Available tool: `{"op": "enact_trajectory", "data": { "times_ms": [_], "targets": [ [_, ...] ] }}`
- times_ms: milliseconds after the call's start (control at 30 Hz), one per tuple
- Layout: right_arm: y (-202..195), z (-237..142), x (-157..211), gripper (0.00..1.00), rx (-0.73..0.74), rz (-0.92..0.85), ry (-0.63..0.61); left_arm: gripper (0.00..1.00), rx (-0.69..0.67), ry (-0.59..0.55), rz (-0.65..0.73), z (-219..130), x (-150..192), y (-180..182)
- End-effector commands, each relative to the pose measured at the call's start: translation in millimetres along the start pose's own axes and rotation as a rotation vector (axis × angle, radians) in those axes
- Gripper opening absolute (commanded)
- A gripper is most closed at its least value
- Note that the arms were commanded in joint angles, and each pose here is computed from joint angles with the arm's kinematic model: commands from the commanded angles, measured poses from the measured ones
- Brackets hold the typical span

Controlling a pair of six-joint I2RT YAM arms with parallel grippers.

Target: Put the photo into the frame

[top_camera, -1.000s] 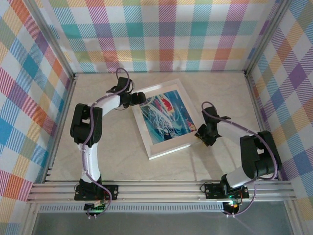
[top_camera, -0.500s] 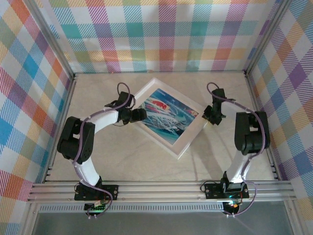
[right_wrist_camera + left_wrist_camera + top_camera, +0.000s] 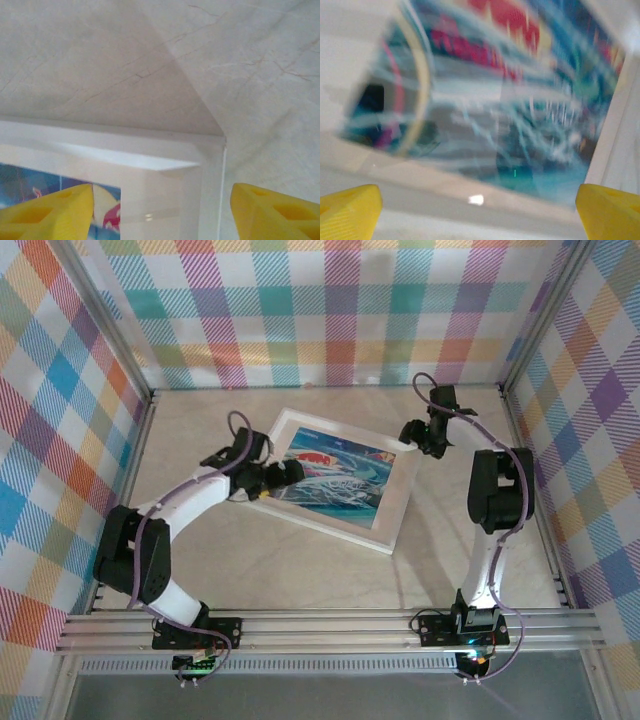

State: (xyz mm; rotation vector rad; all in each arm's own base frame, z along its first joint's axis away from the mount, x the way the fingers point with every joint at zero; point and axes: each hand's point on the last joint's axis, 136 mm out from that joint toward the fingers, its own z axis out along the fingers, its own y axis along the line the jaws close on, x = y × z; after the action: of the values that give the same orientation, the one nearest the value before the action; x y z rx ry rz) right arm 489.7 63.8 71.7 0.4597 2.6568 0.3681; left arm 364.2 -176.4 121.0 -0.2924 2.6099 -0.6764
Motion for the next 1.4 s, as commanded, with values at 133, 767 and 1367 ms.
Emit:
{"op": "enact_trajectory", "data": {
  "times_ms": [133, 767, 1367],
  "targets": [
    [-9, -40, 64, 0.77, 0.008, 0.002, 0.075, 1.00, -0.145, -0.273, -0.105, -19, -117, 74],
    [-11, 0, 128, 0.48, 0.098, -0.056, 0.175, 0.99, -0.178, -0.055, -0.105, 63, -89, 122],
    [20, 9, 75, 0.24, 0.010, -0.343, 0.177, 0.97, -0.058, 0.122, -0.093, 33, 11, 71]
  ]
}}
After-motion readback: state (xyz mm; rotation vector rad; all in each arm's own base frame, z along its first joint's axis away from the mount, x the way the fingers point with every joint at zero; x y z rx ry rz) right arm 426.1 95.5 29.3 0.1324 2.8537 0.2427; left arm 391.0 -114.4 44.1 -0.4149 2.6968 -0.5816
